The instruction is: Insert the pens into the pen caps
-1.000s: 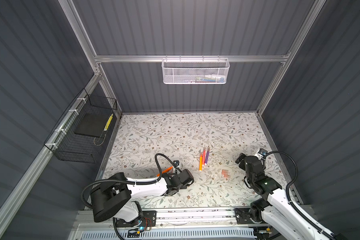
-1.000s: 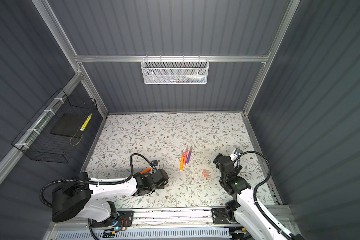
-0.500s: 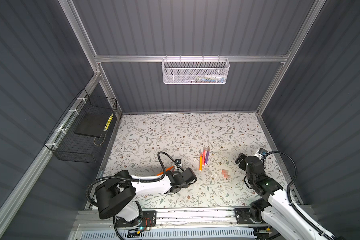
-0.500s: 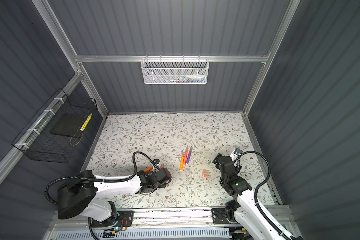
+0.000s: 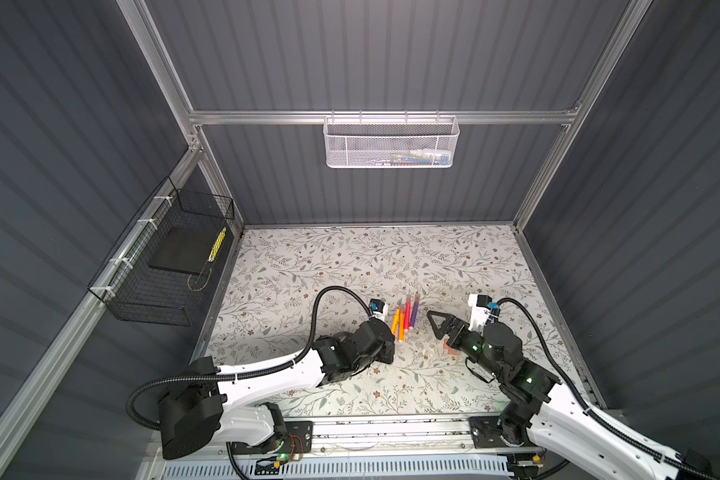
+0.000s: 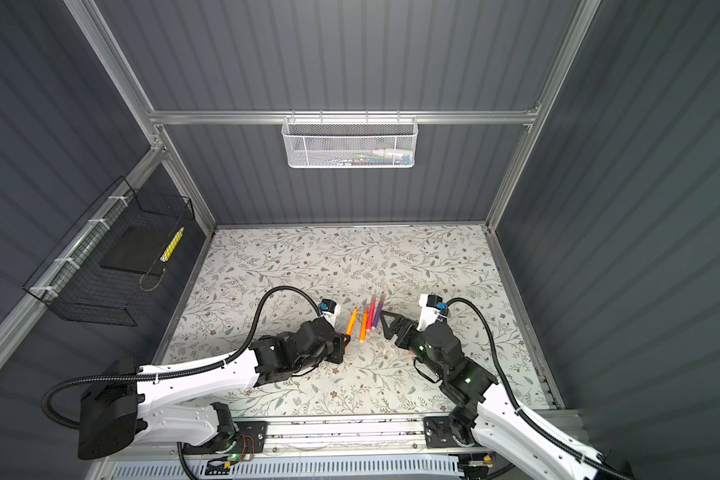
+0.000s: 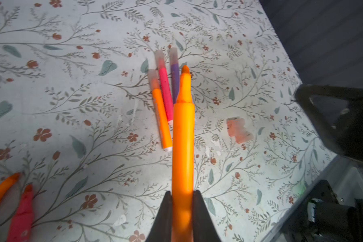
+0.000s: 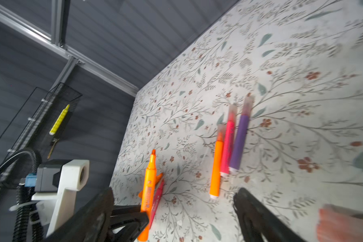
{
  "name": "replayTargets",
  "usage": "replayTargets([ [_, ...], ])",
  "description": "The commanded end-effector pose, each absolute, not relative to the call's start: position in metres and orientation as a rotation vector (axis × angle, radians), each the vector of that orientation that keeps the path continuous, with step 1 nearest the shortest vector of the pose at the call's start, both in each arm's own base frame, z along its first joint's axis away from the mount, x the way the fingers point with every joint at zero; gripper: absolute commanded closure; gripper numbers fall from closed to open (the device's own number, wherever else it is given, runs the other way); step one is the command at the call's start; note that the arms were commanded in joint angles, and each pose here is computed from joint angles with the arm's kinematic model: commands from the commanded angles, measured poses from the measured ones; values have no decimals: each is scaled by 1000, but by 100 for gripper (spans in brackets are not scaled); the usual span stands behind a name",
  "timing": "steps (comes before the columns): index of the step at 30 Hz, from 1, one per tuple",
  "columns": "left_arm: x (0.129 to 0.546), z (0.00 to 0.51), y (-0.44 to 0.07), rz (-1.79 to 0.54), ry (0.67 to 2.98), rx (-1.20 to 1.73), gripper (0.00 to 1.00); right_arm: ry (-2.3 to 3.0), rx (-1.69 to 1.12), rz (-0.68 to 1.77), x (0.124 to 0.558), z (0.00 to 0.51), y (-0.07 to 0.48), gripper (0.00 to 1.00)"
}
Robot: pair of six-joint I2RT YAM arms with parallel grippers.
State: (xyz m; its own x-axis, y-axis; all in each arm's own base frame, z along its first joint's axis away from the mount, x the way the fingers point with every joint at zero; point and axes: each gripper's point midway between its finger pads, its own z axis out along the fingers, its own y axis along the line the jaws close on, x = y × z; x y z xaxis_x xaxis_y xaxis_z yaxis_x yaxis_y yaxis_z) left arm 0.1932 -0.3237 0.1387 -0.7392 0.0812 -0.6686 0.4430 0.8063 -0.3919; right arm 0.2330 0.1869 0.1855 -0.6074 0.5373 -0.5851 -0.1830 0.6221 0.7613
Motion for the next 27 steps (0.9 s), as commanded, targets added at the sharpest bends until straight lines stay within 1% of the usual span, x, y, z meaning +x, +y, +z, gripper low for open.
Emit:
replayTargets([
  [1, 183, 161, -348, -856, 2243, 526, 100, 1916, 254, 1241, 226, 209, 218, 10],
  [7, 176, 167, -363, -957, 2193, 589, 100, 1945, 258, 1265, 230, 202, 237, 21],
  [9, 175, 169, -366, -972, 2184, 598, 100, 1961, 273, 1266, 233, 197, 240, 27],
  [11, 175, 169, -367, -975, 2185, 604, 100, 1959, 270, 1284, 234, 197, 245, 34],
  [13, 175, 169, -367, -973, 2185, 608, 100, 1963, 270, 1289, 236, 195, 248, 47],
  [15, 174, 167, -367, -971, 2191, 607, 100, 1969, 275, 1292, 237, 194, 250, 57],
  [18, 174, 163, -366, -964, 2199, 612, 100, 1972, 271, 1294, 237, 193, 253, 75],
  [21, 173, 162, -365, -965, 2199, 614, 100, 1981, 269, 1285, 237, 191, 255, 86],
  [22, 173, 161, -364, -963, 2201, 614, 97, 1983, 268, 1284, 237, 191, 256, 87],
  [25, 173, 159, -364, -954, 2206, 618, 80, 1986, 252, 1288, 234, 191, 261, 94],
  [27, 175, 158, -363, -942, 2206, 610, 68, 1986, 243, 1292, 232, 192, 265, 96],
])
